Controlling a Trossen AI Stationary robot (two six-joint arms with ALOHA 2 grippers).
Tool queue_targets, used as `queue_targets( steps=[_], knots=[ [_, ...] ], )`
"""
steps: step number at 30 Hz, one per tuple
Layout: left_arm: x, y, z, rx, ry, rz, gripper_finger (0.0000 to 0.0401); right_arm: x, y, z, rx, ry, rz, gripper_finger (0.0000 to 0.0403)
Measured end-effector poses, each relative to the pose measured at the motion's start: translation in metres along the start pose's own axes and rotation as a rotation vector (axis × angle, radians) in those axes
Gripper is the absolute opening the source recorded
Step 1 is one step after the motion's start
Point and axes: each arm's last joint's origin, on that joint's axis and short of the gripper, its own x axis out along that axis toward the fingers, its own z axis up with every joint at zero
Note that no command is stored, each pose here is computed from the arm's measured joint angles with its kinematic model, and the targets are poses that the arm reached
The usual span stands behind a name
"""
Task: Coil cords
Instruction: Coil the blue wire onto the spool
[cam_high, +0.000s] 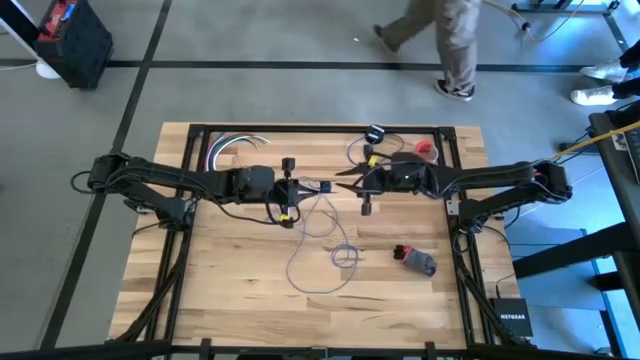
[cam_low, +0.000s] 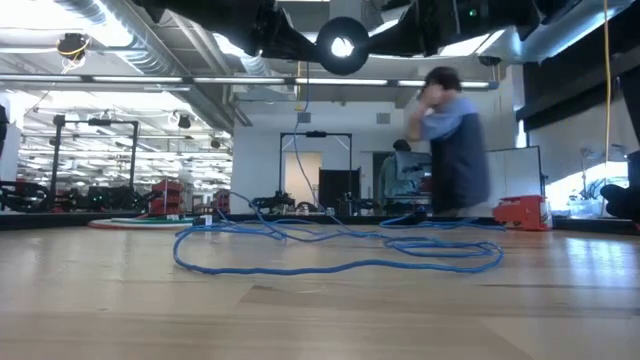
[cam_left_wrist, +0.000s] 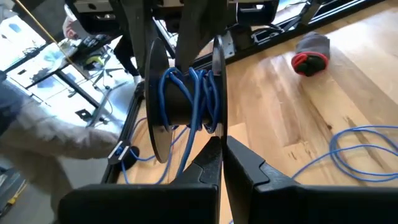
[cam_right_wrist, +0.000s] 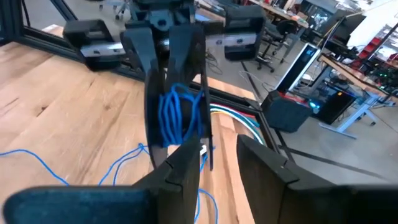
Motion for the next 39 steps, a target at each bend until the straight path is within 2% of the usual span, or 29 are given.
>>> queue_targets(
  steps=[6, 11, 13, 21, 28, 33, 39],
  knots=[
    [0.0, 0.0, 0.0, 0.001, -0.003, 0.002, 0.0, 0.001, 0.0, -0.001, -0.003, 0.003, 0.001, 0.0097],
    [0.0, 0.0, 0.001, -0.003, -0.007, 0.004, 0.0003, 0.001, 0.0, 0.0, -0.037, -0.004, -0.001, 0.0023],
    [0.0, 0.0, 0.001, -0.012, -0.007, 0.004, 0.0006, 0.001, 0.0, 0.0, -0.04, -0.008, -0.003, 0.0009],
    [-0.001, -0.002, 0.003, -0.077, -0.024, 0.0, 0.0023, 0.001, -0.001, 0.001, -0.046, -0.01, -0.013, 0.0007],
    [-0.001, -0.002, 0.004, -0.13, -0.027, -0.002, 0.0087, -0.001, -0.001, 0.001, -0.046, -0.007, -0.016, 0.0004],
    [-0.02, 0.0, 0.01, -0.134, -0.027, -0.016, 0.0115, -0.011, -0.002, 0.005, -0.053, 0.009, -0.01, 0.0003],
    [-0.045, 0.007, 0.024, -0.189, -0.101, 0.002, 0.0111, -0.015, -0.001, 0.004, -0.052, 0.031, 0.027, 0.0001]
  ],
)
